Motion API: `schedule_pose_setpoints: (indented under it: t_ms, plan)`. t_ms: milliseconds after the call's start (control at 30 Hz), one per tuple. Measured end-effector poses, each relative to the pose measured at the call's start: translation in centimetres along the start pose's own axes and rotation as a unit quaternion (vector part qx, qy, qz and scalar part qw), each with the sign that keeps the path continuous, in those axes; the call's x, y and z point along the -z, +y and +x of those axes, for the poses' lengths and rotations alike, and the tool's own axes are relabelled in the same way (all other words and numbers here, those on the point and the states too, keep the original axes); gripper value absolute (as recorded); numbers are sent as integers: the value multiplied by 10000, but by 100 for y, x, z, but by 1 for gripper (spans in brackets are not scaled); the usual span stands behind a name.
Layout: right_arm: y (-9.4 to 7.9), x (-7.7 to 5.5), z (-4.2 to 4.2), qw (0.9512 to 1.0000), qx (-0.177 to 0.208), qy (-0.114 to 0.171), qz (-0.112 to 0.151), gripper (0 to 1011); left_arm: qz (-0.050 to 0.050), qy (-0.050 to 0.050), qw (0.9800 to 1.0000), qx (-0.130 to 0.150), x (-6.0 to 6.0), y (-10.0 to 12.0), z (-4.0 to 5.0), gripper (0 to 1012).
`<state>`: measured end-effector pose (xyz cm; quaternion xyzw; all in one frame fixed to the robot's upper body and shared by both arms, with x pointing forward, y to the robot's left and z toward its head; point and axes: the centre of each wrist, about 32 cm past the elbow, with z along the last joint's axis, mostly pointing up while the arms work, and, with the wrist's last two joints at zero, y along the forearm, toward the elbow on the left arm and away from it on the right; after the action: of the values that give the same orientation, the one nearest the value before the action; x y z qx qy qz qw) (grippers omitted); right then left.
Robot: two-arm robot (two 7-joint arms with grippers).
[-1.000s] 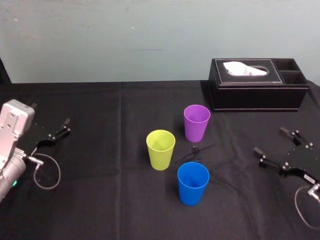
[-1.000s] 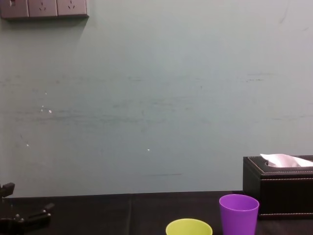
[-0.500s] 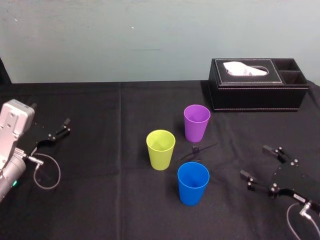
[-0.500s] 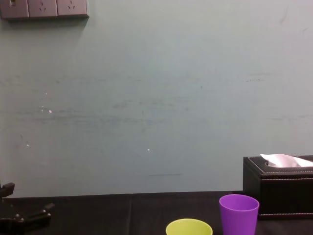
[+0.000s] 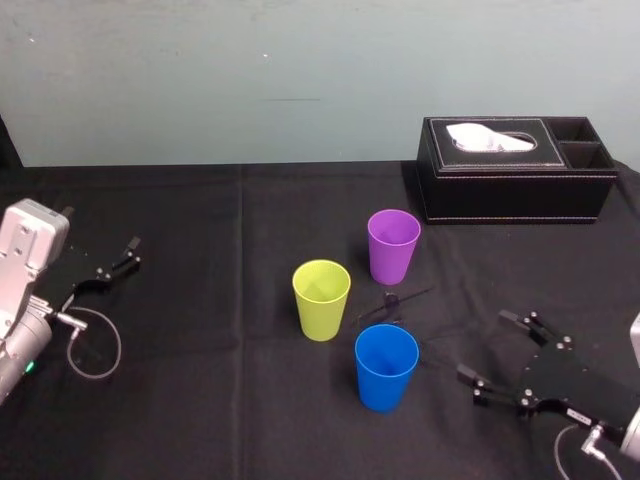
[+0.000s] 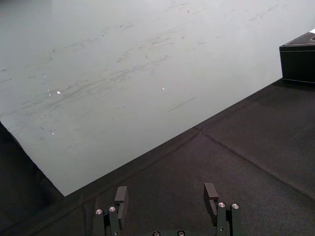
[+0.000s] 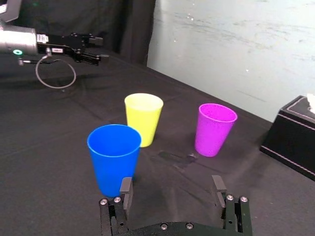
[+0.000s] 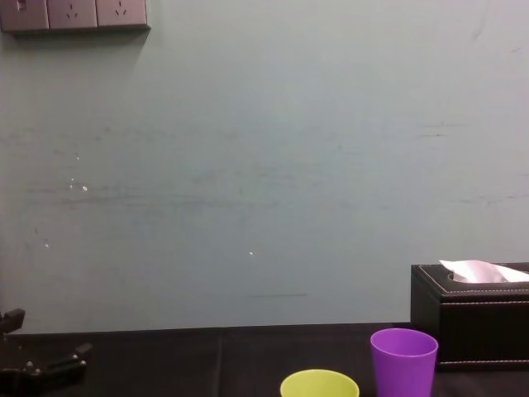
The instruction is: Stack the three plastic cups sequentially using one hand.
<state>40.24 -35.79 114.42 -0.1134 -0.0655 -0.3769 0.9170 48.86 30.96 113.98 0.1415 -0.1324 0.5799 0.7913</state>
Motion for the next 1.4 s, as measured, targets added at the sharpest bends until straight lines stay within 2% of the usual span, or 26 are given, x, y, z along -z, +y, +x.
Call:
schedule_pose_setpoints:
  t_ms: [600, 1033, 1400]
  plan:
    - [182, 8, -162, 9994, -295, 194, -13, 1003, 0, -1, 10000, 0, 0, 0, 0, 1010]
    - [269, 2, -281, 9989, -423, 207, 12, 1003, 0, 0, 10000, 0, 0, 0, 0, 1010]
    - [355, 8, -335, 9989, -421, 209, 20, 1003, 0, 0, 10000, 0, 0, 0, 0, 1010]
